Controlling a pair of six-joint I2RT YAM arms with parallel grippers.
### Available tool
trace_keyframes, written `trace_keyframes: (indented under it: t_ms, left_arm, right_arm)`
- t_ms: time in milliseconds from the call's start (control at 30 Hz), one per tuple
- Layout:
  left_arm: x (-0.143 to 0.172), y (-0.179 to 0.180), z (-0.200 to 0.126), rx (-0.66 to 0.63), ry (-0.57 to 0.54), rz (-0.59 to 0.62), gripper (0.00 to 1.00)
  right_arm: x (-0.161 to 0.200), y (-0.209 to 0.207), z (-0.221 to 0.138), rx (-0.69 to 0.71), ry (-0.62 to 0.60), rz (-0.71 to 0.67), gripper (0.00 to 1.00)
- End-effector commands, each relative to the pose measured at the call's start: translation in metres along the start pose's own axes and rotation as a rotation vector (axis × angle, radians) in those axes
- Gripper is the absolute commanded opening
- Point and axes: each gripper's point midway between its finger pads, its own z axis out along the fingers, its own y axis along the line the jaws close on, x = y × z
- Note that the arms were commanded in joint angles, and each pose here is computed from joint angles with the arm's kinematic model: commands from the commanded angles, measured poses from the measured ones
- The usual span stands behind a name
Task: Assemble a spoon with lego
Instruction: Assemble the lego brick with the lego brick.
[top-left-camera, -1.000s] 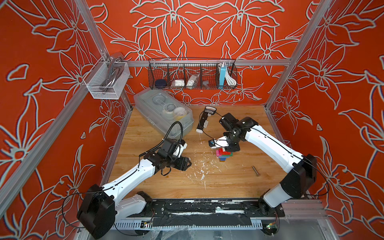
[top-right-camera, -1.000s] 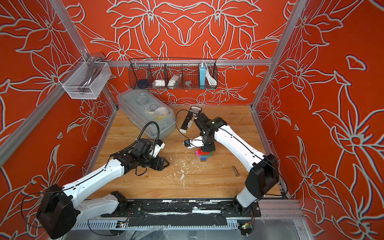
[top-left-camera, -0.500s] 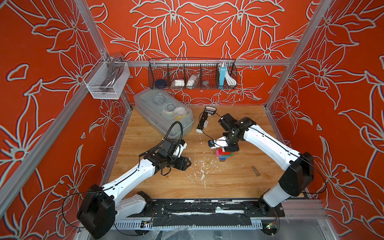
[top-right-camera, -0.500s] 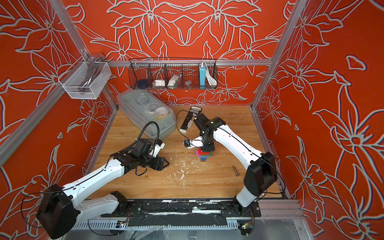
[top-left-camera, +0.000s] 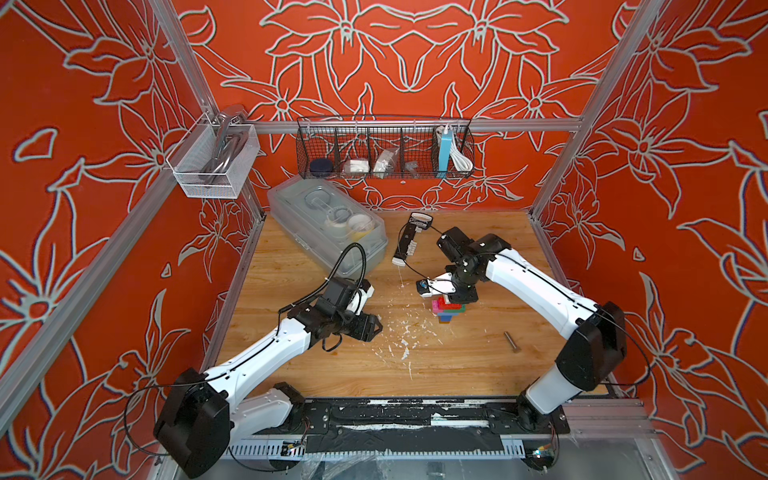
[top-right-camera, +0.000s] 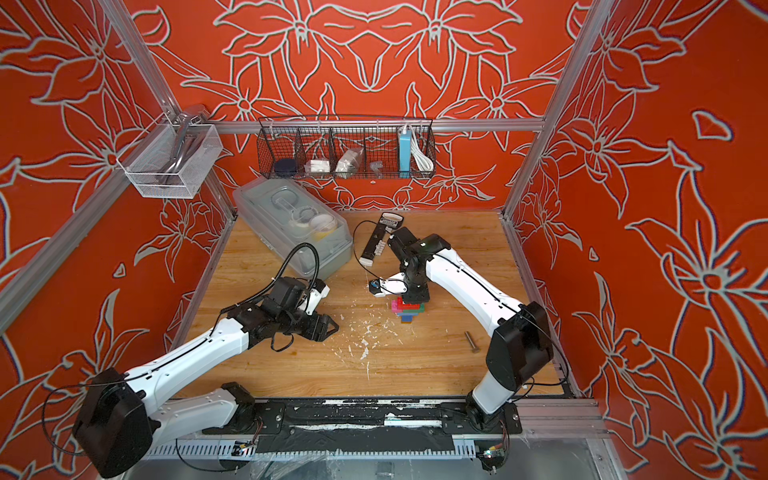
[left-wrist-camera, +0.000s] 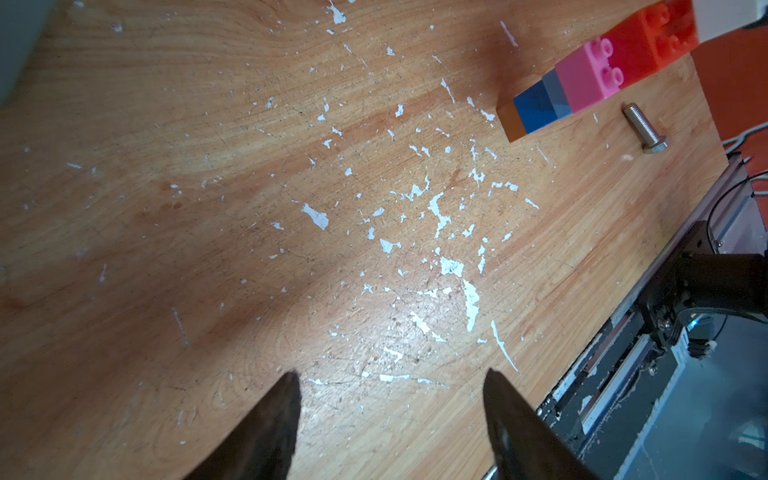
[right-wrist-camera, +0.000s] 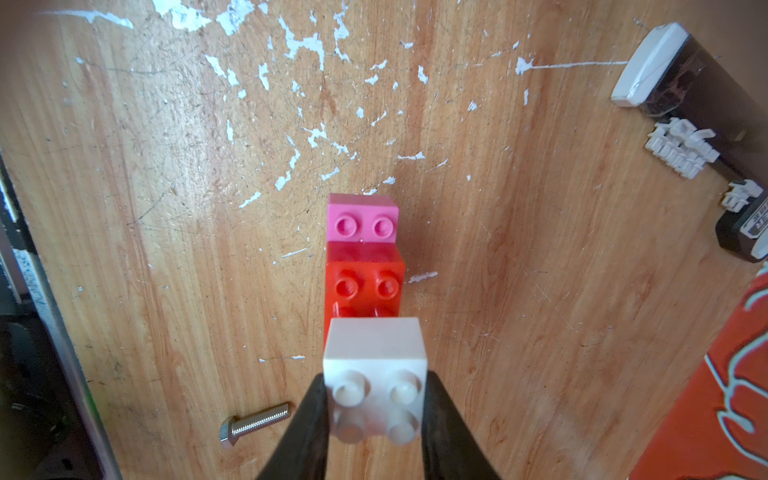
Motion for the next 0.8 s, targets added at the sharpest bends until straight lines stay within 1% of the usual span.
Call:
trace_keyframes:
  t_ms: [0,767]
  left_arm:
    - [-0.002,-0.003,-0.003,0.0,-0.005,0.028,0.69]
    - [-0.001,-0.003,-0.004,-0.005,-0.004,0.033,0.69]
  right_arm:
    - [0.006,0.006,0.007,-0.031,0.018,0.018,0.0]
    - [0.006,0.01,0.021,-0.065,0.021,0.037,0.0]
